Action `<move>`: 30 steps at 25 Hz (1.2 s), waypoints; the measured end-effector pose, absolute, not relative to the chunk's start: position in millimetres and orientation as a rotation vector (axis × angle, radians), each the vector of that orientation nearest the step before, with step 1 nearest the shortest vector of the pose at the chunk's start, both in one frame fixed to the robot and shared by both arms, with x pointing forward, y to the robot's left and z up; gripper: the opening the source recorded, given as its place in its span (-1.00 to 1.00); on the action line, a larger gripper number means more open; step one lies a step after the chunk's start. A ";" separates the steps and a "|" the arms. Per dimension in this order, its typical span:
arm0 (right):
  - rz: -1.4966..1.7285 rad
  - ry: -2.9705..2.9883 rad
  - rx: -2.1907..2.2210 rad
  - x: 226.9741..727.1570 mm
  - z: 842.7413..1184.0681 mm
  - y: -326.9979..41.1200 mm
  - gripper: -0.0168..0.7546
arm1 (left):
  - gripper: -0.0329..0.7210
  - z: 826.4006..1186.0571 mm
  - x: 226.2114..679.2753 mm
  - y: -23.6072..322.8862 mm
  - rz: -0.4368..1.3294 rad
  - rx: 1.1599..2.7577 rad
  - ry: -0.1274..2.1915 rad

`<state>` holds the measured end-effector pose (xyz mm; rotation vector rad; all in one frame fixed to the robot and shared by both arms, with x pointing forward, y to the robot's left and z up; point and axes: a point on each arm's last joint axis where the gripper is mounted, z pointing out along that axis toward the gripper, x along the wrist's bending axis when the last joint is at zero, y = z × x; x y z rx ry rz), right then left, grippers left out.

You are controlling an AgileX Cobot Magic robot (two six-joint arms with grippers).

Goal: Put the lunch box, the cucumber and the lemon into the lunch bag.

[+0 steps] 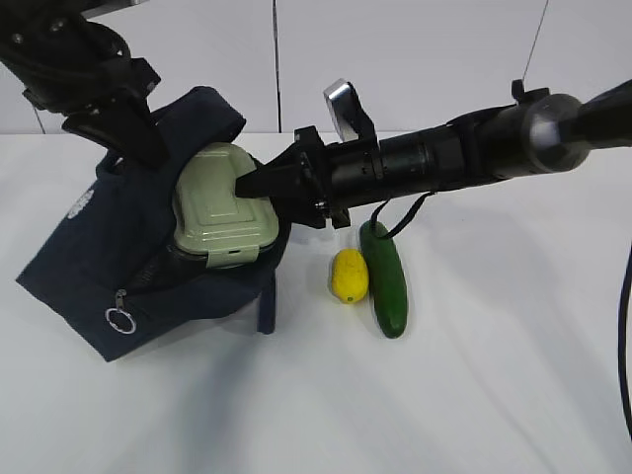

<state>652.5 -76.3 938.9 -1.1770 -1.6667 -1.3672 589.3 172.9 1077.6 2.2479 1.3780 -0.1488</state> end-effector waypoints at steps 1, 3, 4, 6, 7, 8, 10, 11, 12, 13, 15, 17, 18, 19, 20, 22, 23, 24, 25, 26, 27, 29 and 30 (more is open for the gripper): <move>-1.375 -1.670 -1.174 652.8 937.2 -74.3 0.00 | -0.87 1077.8 589.2 172.6 -0.153 2.245 1.378; -1.386 -1.684 -1.172 651.3 933.6 -67.1 0.00 | -0.87 1077.8 587.9 169.6 -0.160 2.250 1.368; -1.392 -1.690 -1.176 650.8 932.2 -63.7 0.00 | -0.87 1077.8 586.8 166.7 -0.163 2.256 1.359; -1.406 -1.714 -1.186 649.6 931.0 -56.6 0.00 | -0.87 1075.1 585.5 159.5 -0.178 2.271 1.342; -1.409 -1.728 -1.197 649.2 930.0 -53.8 0.00 | -0.87 1072.8 585.3 156.2 -0.186 2.280 1.336; -1.412 -1.739 -1.207 649.2 929.1 -52.0 0.00 | -0.87 1069.4 585.4 152.3 -0.199 2.290 1.331; -1.411 -1.759 -1.232 649.3 924.4 -47.9 0.00 | -0.87 1062.6 586.6 147.1 -0.219 2.304 1.328; -1.411 -1.767 -1.246 649.5 922.5 -46.5 0.00 | -0.87 1061.0 586.7 144.9 -0.232 2.302 1.327; -1.410 -1.777 -1.258 649.7 919.5 -45.0 0.00 | -0.87 1059.2 587.4 143.7 -0.244 2.296 1.329; -1.413 -1.783 -1.271 650.4 916.6 -43.3 0.00 | -0.87 1058.7 587.9 143.3 -0.248 2.291 1.330; -1.422 -1.793 -1.297 651.2 910.6 -39.8 0.00 | -0.87 1058.9 588.1 143.0 -0.246 2.287 1.330; -1.429 -1.809 -1.321 651.4 902.9 -34.7 0.00 | -0.87 1058.7 588.4 143.0 -0.244 2.285 1.330; -1.425 -1.813 -1.329 651.1 898.4 -31.8 0.00 | -0.87 1058.7 588.4 143.0 -0.244 2.285 1.330; -1.427 -1.812 -1.327 651.3 895.9 -29.3 0.00 | -0.87 1058.7 588.4 143.0 -0.244 2.285 1.330; -1.421 -1.806 -1.334 651.4 891.6 -28.2 0.00 | -0.87 1058.7 588.4 143.0 -0.244 2.285 1.330; -1.409 -1.801 -1.341 650.8 885.8 -27.3 0.00 | -0.87 1058.7 588.4 143.0 -0.244 2.285 1.330; -1.403 -1.802 -1.341 650.3 883.6 -26.7 0.01 | -0.87 1058.0 588.7 142.9 -0.246 2.286 1.331; -1.403 -1.802 -1.341 650.3 883.6 -26.7 0.05 | -0.87 1058.0 588.7 142.9 -0.246 2.286 1.331; -1.405 -1.801 -1.341 650.4 883.7 -26.6 0.09 | -0.87 1056.6 589.3 142.6 -0.250 2.287 1.334; -1.410 -1.793 -1.334 650.5 885.0 -26.1 0.17 | -0.87 1055.0 589.9 142.3 -0.255 2.287 1.336; -1.417 -1.785 -1.319 650.5 886.9 -25.4 0.25 | -0.87 1053.0 590.7 142.0 -0.260 2.290 1.339; -1.422 -1.774 -1.301 650.0 888.8 -24.6 0.33 | -0.87 1049.4 592.0 141.6 -0.269 2.293 1.345; -1.424 -1.768 -1.289 649.7 889.6 -25.0 0.35 | -0.87 1047.6 592.7 141.3 -0.273 2.295 1.348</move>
